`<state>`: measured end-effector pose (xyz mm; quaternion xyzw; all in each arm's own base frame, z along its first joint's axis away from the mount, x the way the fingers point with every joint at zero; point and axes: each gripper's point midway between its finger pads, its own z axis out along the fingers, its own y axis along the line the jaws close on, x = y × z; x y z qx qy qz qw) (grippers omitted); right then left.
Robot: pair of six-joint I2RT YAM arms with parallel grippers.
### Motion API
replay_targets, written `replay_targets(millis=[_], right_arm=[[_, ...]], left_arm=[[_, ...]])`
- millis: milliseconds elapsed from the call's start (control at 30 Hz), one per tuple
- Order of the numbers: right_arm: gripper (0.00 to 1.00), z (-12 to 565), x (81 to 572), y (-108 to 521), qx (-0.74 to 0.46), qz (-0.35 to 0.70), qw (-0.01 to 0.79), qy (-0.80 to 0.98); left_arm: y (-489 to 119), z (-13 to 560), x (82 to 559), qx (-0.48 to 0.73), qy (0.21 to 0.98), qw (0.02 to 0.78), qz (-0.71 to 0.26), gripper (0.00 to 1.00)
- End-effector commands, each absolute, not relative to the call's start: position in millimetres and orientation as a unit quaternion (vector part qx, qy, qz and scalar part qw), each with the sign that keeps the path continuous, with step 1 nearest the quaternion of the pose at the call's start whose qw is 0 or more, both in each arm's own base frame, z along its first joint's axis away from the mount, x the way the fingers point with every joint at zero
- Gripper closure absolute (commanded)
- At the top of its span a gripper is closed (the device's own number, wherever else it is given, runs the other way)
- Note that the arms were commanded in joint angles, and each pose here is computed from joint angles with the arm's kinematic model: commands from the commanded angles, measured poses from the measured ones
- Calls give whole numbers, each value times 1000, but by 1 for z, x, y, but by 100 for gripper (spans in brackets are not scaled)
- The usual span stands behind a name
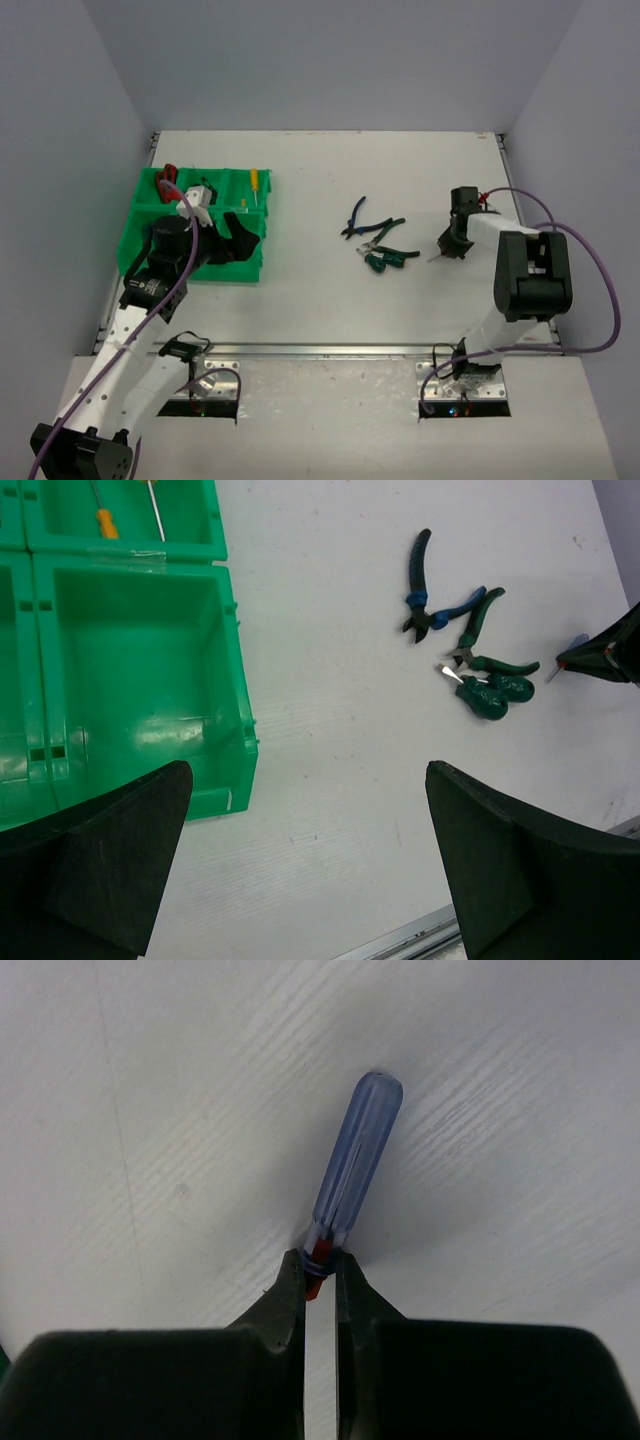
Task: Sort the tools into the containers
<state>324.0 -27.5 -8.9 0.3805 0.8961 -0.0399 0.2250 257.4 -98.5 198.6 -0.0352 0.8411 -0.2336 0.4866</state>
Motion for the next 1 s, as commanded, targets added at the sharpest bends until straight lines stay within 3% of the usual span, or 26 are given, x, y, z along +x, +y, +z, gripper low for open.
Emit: replay_targets(millis=[0,200,300,433,600,733,967], right_arm=[[100,25,334,-8,316,19,304,898],[100,86,341,80,78,69,425,899],[100,123,331,151,-63,182,464,865],[100,180,273,245,-237,403,458,756],[100,223,234,281,-293,502,451,678],[100,236,218,297,-320,533,441,648],[100,247,204,313,-339,558,430,623]], left_arm=[[-118,220,264,-30,817,497,-291,0],[-169,248,264,-16,753,469,-462,0],[-192,264,260,5,714,448,-539,0],[-227,277,252,45,677,428,-597,0],[-257,278,251,65,658,421,-621,1],[-268,281,256,71,650,424,-626,9],[-284,278,263,69,648,421,-631,34]])
